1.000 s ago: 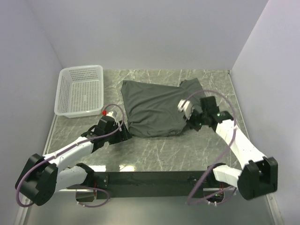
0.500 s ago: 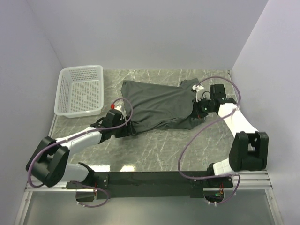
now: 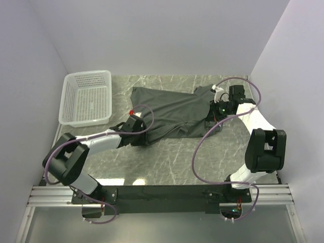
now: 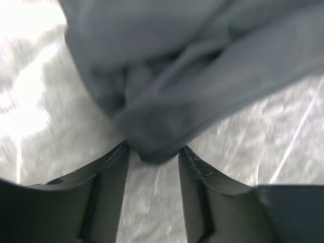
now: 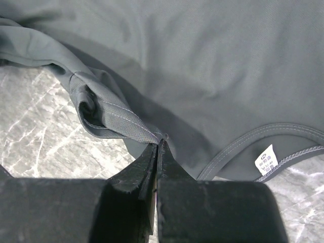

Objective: Fold and stack the t-shirts
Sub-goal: Flatten the tshirt out

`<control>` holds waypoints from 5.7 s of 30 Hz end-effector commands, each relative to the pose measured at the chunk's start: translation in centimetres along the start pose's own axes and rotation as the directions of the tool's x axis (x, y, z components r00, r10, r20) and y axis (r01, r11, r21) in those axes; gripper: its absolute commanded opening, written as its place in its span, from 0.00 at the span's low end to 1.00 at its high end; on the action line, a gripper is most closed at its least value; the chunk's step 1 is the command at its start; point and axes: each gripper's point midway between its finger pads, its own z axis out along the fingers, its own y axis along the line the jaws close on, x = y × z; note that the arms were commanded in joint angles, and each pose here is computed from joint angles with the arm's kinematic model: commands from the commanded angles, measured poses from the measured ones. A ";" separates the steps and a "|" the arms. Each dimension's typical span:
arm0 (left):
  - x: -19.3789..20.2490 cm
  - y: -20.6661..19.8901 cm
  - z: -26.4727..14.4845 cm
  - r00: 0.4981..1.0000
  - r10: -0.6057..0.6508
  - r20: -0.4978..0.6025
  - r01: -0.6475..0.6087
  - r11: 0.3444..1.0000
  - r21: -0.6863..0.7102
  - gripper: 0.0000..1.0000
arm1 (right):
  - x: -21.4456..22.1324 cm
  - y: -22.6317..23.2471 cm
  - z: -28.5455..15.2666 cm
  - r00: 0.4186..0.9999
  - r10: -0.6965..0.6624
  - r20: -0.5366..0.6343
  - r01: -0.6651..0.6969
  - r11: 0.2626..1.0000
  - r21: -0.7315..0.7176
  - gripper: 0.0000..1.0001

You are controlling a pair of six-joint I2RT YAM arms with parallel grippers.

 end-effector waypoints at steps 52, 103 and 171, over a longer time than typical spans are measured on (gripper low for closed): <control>-1.8 -1.7 -4.2 0.984 -0.048 0.171 0.045 0.999 0.026 0.82 | -0.3 -1.5 -3.4 0.994 -0.052 0.097 0.040 0.992 0.119 0.00; -3.2 -2.1 -12.9 0.730 0.681 0.051 -0.668 0.728 -0.153 0.01 | 13.8 2.0 -11.9 0.654 -0.719 -0.237 0.734 0.678 -0.031 0.00; -13.5 -3.2 -14.7 0.863 0.170 0.476 -0.196 0.981 0.004 0.95 | -8.6 -5.3 -1.1 0.996 -0.001 0.090 -0.019 0.975 0.222 0.46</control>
